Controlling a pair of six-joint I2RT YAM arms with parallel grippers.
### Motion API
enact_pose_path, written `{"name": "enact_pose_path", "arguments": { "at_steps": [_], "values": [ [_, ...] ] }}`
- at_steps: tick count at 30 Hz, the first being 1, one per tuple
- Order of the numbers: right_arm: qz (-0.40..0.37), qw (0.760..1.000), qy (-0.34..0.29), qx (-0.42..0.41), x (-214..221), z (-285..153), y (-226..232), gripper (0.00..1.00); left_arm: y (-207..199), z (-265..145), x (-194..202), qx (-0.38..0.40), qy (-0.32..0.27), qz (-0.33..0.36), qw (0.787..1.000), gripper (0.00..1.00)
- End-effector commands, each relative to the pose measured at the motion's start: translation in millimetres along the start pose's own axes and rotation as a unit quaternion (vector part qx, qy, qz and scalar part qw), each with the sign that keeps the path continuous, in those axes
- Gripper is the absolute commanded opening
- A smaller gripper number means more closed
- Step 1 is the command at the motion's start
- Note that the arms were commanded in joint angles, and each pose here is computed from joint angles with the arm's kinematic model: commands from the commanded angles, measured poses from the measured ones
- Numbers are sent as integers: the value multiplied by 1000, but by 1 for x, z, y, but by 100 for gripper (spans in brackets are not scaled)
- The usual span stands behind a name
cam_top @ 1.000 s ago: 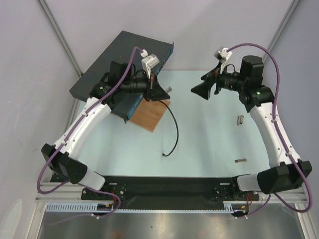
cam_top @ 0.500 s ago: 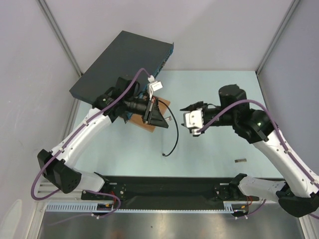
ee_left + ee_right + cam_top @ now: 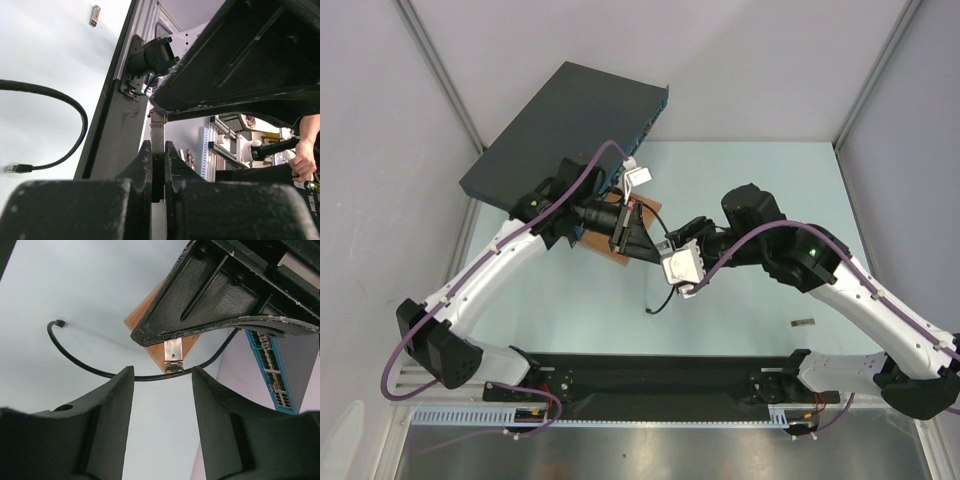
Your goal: Insert the plug into the switch port
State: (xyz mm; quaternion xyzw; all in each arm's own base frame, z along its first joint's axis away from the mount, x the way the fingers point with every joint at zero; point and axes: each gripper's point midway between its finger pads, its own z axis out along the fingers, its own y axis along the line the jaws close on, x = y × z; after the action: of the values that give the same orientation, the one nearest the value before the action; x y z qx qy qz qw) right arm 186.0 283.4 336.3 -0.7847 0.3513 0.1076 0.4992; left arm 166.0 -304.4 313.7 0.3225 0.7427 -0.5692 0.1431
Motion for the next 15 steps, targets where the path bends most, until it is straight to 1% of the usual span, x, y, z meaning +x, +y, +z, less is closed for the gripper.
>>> {"name": "enact_pose_path", "arguments": {
  "at_steps": [1, 6, 14, 15],
  "values": [
    [-22, 999, 17, 21, 3, 3, -11, 53, -19, -2, 0, 28, -4, 12, 1000, 0],
    [-28, 999, 15, 21, 0, 8, -13, 45, -19, -2, -2, 27, -7, 9, 1000, 0],
    [-31, 999, 17, 14, 0, 15, -11, 43, -18, -1, -3, 24, -9, 7, 1000, 0],
    [-30, 999, 19, 15, 1, 15, -11, 40, -18, 0, -4, 25, -9, 9, 1000, 0]
  ]
}}
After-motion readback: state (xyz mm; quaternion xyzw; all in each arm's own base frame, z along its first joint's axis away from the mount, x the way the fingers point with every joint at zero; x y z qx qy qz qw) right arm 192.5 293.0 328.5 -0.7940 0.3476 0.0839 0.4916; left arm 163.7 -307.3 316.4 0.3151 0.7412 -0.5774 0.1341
